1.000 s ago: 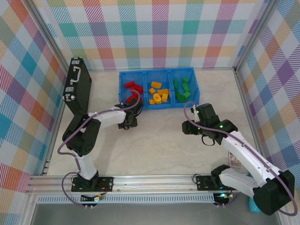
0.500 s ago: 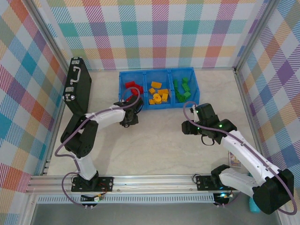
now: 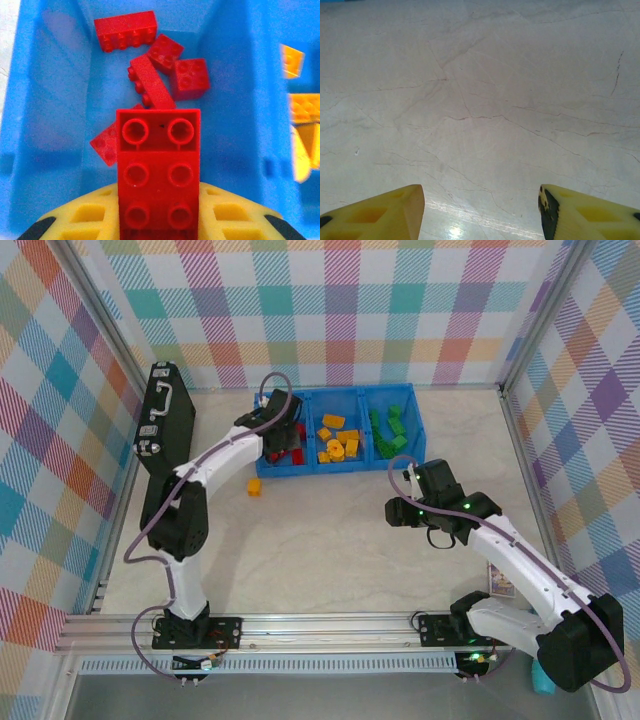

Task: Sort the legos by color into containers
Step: Place the lego in the container, then pick up the lego from the middle-left of the table.

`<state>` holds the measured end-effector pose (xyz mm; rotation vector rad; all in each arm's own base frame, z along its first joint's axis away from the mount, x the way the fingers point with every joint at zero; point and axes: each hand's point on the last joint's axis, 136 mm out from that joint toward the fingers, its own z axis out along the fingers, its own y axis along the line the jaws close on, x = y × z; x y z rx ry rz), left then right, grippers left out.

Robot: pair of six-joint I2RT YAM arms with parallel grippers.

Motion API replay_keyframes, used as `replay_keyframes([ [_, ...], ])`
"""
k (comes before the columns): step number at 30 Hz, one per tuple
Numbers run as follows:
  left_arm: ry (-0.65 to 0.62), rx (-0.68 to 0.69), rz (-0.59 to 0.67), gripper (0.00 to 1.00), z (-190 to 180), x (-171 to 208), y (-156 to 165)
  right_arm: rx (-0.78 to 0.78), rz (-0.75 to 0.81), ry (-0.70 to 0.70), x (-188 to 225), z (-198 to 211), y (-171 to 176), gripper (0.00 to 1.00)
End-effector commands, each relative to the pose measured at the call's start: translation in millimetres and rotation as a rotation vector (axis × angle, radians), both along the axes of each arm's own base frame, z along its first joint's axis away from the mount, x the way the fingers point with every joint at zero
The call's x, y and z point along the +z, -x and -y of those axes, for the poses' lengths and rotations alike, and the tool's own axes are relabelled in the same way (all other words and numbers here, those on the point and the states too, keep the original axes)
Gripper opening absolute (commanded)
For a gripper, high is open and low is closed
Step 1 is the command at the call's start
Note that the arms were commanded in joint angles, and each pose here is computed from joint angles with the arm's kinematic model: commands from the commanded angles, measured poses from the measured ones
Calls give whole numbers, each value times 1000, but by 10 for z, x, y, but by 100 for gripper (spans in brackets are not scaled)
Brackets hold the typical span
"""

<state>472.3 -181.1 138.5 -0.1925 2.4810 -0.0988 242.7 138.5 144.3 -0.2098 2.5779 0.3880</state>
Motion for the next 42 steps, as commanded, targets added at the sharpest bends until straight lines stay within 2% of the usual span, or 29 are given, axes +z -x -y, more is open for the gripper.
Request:
replay_keyframes([
  [1, 32, -8, -15, 26, 19, -94, -215, 15, 13, -30, 107, -42, 3, 63],
  [3, 40, -16, -22, 28, 40, -138, -311, 26, 9, -46, 125, -75, 14, 62],
  [6, 43, -23, -21, 36, 63, -146, -413, 42, 6, -78, 156, -158, 30, 62],
  [9, 54, -24, 2, 52, 62, -40, -484, 67, 0, -103, 158, -304, 46, 63],
  [12, 65, -36, 44, 63, 47, 213, -508, 87, 1, -108, 127, -510, 45, 63],
  [16, 83, -72, 130, 66, 14, 843, -402, 119, 20, -123, 105, -968, -2, 63],
  [19, 86, -81, 213, 67, -129, 1429, -167, 149, 35, -123, 54, -1430, -82, 65],
  [22, 83, -49, 288, 69, -478, 1980, 230, 183, 53, -106, -37, -1999, -185, 69],
  [26, 112, 7, 362, 82, -1048, 2418, 864, 206, 62, -148, -200, -2720, -332, 78],
  [30, 50, 38, 334, 84, -1429, 2466, 1413, 200, 58, -112, -413, -3215, -470, 88],
  [33, 32, 29, 325, 84, -1505, 2399, 1665, 173, 82, -88, -489, -3458, -589, 90],
  [38, 34, 31, 315, 84, -1493, 2250, 1855, 142, 106, -48, -654, -3728, -748, 91],
  [42, -11, 7, 315, 85, -1448, 2212, 1930, 96, 117, 57, -815, -3753, -902, 91],
])
